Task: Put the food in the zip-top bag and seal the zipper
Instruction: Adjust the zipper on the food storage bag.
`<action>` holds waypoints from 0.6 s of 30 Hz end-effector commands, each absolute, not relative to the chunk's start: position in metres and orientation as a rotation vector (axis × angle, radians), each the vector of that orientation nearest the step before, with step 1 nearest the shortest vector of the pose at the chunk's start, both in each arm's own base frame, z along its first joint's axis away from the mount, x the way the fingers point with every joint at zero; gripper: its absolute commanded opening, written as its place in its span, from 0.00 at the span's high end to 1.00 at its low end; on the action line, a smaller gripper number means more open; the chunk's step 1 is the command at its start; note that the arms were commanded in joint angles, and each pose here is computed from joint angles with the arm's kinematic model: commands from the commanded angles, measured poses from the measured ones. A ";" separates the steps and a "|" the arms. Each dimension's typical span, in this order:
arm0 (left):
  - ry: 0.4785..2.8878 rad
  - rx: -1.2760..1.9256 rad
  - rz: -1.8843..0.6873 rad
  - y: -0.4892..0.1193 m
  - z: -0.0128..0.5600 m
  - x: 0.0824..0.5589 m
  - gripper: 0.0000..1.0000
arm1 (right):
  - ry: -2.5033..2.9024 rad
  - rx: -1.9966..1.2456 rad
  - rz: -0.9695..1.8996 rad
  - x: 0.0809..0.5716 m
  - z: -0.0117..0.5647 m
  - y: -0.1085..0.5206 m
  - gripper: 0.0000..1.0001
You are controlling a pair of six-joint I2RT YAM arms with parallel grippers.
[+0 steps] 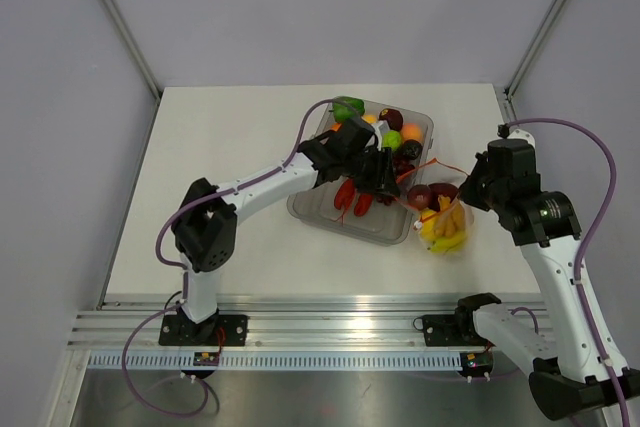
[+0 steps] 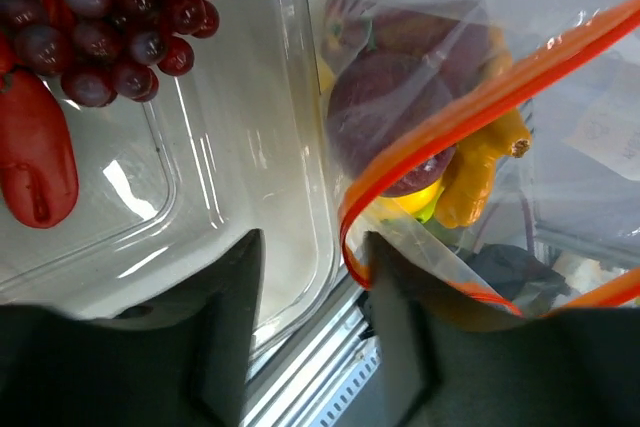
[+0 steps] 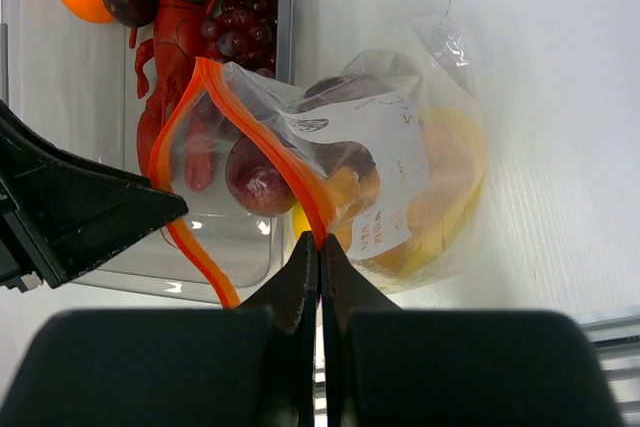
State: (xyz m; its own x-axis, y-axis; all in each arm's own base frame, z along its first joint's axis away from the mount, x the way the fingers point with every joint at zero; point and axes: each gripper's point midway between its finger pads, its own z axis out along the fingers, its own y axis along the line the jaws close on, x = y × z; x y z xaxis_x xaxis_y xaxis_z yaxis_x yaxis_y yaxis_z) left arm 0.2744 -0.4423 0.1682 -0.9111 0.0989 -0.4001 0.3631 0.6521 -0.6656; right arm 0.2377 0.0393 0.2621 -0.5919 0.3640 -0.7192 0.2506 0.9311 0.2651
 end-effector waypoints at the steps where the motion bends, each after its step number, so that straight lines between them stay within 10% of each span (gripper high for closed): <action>1: 2.449 0.367 -1.174 -0.456 0.193 0.285 0.60 | 2.176 0.442 0.216 0.242 0.274 0.043 1.00; 4: 2.402 0.422 -1.231 -0.467 0.213 0.282 1.00 | 2.173 0.444 0.204 0.242 0.274 0.042 1.00; 18: 2.037 0.860 -1.636 -0.521 0.331 0.204 1.00 | 2.118 0.531 -0.055 0.219 0.291 -0.004 1.00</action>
